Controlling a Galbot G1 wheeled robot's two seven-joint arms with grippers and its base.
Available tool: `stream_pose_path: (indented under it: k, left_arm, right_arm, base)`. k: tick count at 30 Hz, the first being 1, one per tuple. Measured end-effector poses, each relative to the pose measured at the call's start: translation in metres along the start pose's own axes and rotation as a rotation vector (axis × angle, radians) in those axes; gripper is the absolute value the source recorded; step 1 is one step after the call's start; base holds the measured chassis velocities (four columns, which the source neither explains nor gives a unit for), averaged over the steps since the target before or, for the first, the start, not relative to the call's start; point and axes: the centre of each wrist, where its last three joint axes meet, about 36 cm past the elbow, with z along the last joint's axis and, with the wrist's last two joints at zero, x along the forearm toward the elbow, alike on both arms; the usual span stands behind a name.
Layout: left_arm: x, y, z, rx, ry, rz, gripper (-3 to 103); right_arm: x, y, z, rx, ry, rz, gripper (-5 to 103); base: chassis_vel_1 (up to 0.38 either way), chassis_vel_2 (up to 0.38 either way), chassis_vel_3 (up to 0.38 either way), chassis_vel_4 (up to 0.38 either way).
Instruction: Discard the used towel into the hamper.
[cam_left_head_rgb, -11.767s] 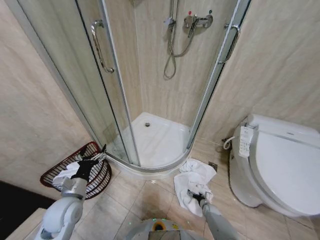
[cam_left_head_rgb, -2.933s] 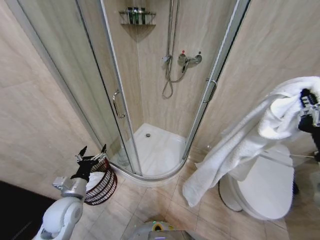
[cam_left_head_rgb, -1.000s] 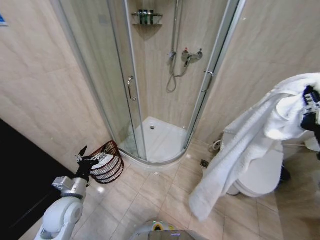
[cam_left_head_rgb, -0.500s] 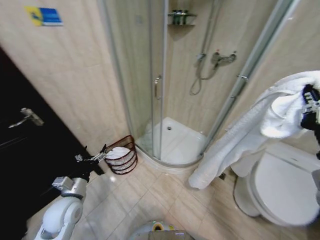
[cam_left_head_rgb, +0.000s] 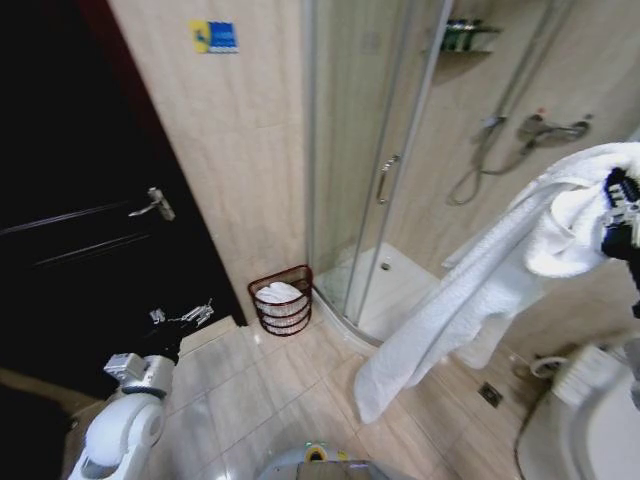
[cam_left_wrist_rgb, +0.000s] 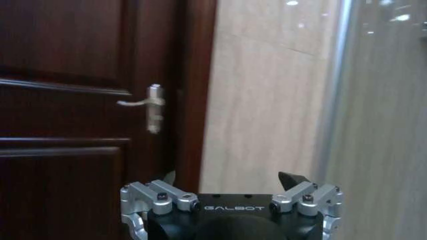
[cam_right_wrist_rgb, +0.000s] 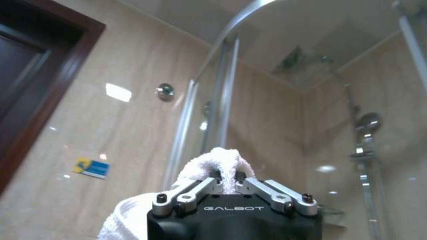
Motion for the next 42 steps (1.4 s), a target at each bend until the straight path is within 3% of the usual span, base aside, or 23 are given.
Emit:
stream_pose_path:
  k: [26,42]
  left_arm:
    - [0.0000,0.0000,0.0000,0.000,0.000,0.000,100]
    - [0.0000,0.0000,0.0000,0.000,0.000,0.000,100]
  right_arm:
    - [0.0006,0.0032,0.0009,-0.015,0.002,-0.008,4]
    - [-0.0045,0.0006,0.0029,-0.035,-0.009,-0.014,4]
  base:
    - [0.119,0.121,0.123,0.120]
    - [0.010,0.010,0.003,0.007]
